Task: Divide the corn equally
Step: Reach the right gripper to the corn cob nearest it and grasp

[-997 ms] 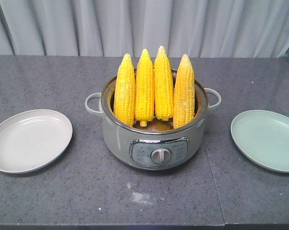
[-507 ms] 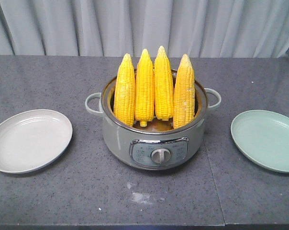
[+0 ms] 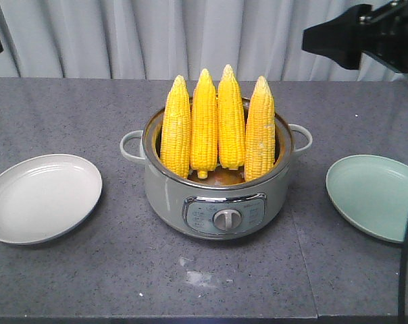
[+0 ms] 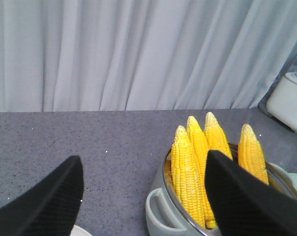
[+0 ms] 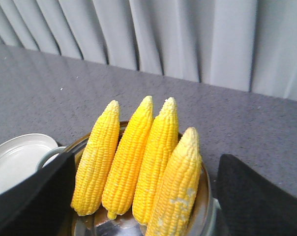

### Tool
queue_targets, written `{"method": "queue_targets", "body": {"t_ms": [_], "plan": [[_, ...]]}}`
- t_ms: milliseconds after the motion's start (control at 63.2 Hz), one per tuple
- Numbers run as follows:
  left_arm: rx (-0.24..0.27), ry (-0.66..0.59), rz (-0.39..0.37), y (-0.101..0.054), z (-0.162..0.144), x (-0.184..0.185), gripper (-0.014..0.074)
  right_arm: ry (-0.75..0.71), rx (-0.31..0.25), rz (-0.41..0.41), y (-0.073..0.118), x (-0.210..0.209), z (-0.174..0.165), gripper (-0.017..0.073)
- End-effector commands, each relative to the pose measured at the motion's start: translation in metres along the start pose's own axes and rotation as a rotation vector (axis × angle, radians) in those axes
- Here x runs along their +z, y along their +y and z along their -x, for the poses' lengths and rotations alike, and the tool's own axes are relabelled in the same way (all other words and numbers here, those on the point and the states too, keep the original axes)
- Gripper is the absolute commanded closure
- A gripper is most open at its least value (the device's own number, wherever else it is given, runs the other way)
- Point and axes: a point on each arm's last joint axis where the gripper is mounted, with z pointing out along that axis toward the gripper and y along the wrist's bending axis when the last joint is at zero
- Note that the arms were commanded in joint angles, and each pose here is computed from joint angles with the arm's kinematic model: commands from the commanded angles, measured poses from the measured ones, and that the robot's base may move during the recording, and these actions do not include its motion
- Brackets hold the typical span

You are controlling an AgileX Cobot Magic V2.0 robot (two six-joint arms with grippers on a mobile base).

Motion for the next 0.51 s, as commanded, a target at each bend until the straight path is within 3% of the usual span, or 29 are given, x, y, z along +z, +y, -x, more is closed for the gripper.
{"method": "queue_targets", "body": {"t_ms": [0, 111, 174, 491], "plan": [[-0.015, -0.033, -0.011, 0.001, 0.013, 0.008, 0.008, -0.011, 0.014, 0.054, -0.009, 0.023, 0.02, -0.0019], [-0.029, 0.018, -0.018, 0.005, 0.007, 0.019, 0.008, 0.066, 0.017, 0.115, -0.022, 0.065, 0.025, -0.0019], [-0.032, 0.028, -0.02, 0.006, 0.006, 0.021, 0.008, 0.111, -0.01, 0.132, -0.022, 0.086, 0.024, -0.0019], [-0.033, 0.029, -0.019, 0.006, 0.006, 0.021, 0.008, 0.129, -0.041, -0.015, -0.034, 0.108, 0.024, -0.0019]]}}
